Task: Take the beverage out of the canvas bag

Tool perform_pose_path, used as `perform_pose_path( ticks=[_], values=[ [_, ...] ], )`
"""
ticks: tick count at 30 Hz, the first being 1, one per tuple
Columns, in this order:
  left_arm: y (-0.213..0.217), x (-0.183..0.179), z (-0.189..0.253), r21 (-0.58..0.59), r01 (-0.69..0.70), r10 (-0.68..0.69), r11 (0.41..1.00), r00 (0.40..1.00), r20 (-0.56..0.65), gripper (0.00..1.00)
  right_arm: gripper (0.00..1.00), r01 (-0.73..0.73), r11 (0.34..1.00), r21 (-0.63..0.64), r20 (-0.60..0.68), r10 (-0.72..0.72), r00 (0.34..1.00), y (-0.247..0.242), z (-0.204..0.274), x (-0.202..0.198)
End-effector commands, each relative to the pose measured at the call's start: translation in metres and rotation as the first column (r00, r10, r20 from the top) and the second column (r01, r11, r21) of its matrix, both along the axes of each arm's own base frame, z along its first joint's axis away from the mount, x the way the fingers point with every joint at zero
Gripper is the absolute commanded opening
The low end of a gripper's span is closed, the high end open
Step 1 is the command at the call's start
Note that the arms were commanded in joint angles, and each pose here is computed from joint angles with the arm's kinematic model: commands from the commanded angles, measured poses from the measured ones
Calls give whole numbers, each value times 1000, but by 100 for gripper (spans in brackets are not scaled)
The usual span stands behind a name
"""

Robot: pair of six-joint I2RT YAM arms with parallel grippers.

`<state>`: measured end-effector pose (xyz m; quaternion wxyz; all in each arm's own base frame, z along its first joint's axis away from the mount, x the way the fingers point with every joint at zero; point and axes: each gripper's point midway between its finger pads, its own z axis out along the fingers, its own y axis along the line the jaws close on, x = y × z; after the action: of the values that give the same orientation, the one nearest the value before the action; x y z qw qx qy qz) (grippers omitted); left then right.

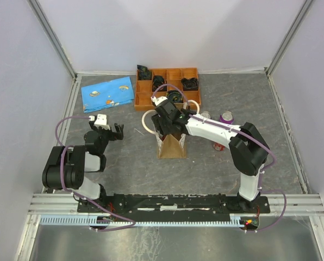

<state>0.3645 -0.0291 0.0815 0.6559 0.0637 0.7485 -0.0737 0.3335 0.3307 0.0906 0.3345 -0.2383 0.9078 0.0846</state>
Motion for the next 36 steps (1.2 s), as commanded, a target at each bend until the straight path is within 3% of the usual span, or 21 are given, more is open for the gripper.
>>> perform_pose_path(
  ticks=[1,8,15,26,36],
  values=[
    [1,3,14,48,12,-16,999,998,66,99,0,-41,997,59,-29,43,999,20,0,2],
    [1,3,14,48,12,-15,999,998,66,99,0,-134,980,146,-53,143,988,49,15,-2],
    [1,3,14,48,12,-15,999,998,66,99,0,-159,979,128,5,159,987,55,39,-2],
    [1,3,14,48,13,-16,999,998,66,99,0,-200,965,171,296,143,944,22,176,-7],
    [1,3,14,48,13,-16,999,998,66,99,0,-79,964,253,552,-76,830,-54,276,-18]
  ],
)
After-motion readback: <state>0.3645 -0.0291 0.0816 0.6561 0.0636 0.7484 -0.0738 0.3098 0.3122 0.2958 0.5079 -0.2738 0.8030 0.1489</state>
